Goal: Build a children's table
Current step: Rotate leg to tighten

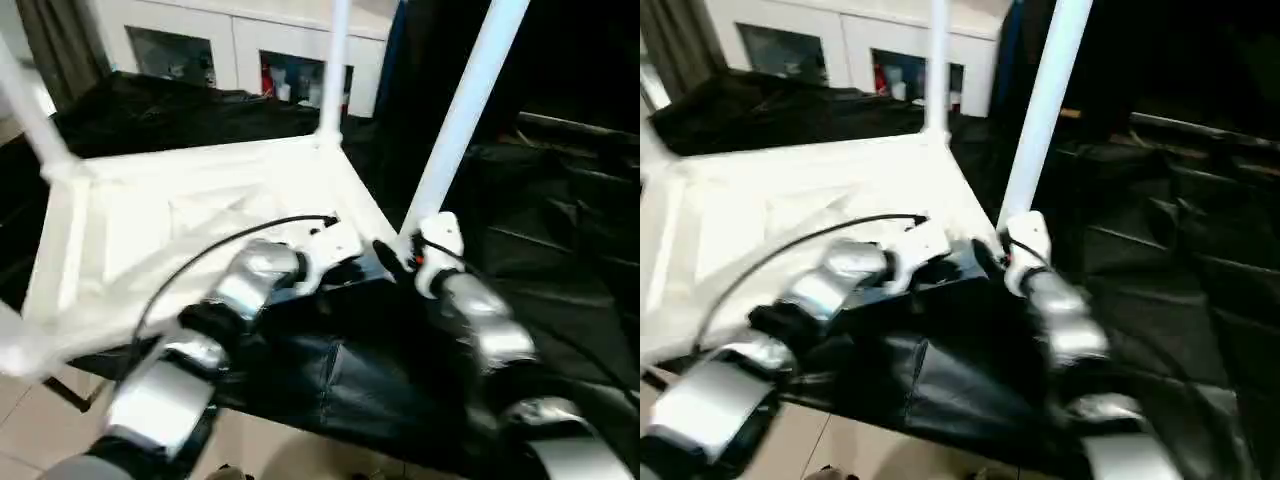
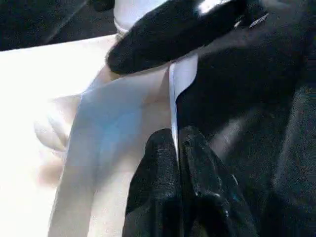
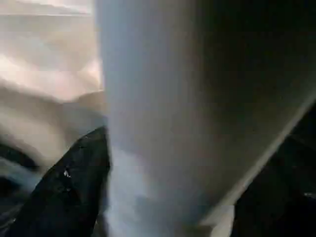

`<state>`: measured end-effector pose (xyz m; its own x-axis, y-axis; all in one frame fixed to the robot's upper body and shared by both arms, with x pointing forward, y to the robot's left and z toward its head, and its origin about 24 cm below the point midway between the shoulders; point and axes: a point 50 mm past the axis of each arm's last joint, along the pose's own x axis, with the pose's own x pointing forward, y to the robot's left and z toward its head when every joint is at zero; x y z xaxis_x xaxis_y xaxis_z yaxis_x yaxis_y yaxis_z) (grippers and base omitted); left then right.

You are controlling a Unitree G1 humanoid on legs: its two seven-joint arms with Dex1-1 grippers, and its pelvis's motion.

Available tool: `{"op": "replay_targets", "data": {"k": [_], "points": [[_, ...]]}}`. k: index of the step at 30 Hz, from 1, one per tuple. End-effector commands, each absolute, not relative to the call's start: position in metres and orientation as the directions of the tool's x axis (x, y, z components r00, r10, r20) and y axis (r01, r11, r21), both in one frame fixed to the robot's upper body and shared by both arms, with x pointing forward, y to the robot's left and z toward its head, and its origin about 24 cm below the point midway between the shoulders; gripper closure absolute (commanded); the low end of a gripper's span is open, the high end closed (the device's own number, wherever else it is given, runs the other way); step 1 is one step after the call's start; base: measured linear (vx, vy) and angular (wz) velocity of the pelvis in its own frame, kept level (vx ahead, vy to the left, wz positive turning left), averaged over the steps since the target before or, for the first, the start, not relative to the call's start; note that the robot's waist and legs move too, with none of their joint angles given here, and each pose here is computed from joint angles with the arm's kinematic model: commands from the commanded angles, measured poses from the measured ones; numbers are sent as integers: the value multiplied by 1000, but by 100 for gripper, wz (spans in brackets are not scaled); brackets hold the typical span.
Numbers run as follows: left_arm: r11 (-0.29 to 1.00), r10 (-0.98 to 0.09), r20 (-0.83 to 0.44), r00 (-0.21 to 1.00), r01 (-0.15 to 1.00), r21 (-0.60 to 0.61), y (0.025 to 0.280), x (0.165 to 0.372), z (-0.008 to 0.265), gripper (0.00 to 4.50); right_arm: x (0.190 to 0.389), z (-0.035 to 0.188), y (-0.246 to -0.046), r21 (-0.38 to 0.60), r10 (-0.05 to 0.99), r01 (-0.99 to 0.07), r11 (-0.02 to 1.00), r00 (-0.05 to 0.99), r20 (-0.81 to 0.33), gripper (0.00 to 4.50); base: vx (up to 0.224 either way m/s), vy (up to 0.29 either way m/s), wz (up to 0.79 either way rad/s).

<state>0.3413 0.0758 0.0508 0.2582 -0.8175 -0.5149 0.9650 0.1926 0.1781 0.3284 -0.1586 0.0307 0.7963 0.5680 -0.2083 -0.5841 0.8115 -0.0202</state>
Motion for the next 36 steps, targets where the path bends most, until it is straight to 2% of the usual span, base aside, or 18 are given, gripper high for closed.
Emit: {"op": "replay_targets", "data": {"k": [1,4,7,9,12,17,18,24,26,28,29,30,31,33,36], "points": [[60,-841,-533,99,994,91,81,326,38,450,322,45,-166,-40,701,-720,693,686,-196,64,0,0,0],[37,-854,-515,67,997,69,85,325,41,450,316,44,-168,-47,747,-771,635,629,-215,64,0,0,0],[-38,-857,-514,-17,999,30,94,321,46,450,301,41,-171,-31,834,-869,494,484,-266,64,0,0,0],[-60,-857,-514,-41,998,20,98,320,49,450,295,41,-172,-14,858,-896,444,430,-280,64,0,0,0],[-88,-858,-508,-75,996,0,101,319,51,450,293,41,-174,0,872,-913,408,390,-297,64,0,0,0],[-94,-861,-502,-82,996,-2,101,318,52,450,293,42,-174,13,877,-915,404,383,-290,79,0,0,0],[-93,-863,-498,-82,996,-4,101,317,52,450,293,43,-173,25,883,-916,401,379,-277,107,0,0,0],[-72,-866,-496,-62,997,3,100,317,50,450,290,41,-173,55,890,-918,394,365,-275,156,0,0,0],[-56,-866,-498,-42,998,14,100,318,49,450,290,40,-173,63,884,-910,409,379,-273,168,0,0,0],[85,-852,-512,111,994,74,98,328,46,450,293,32,-175,80,840,-861,502,463,-284,176,0,0,0],[85,-852,-512,111,994,74,98,328,46,450,293,32,-175,80,840,-861,502,463,-284,177,0,0,0],[135,-842,-515,162,987,90,97,332,45,450,295,29,-175,75,815,-838,541,499,-295,178,0,0,0],[215,-825,-509,244,970,115,93,338,44,450,303,22,-177,56,713,-737,674,628,-312,178,0,0,0],[267,-814,-500,295,955,129,84,341,43,450,309,15,-177,69,588,-600,797,745,-315,178,0,0,0],[309,-799,-496,340,940,147,72,343,42,450,314,8,-175,103,450,-442,891,831,-328,180,0,0,0]]}}
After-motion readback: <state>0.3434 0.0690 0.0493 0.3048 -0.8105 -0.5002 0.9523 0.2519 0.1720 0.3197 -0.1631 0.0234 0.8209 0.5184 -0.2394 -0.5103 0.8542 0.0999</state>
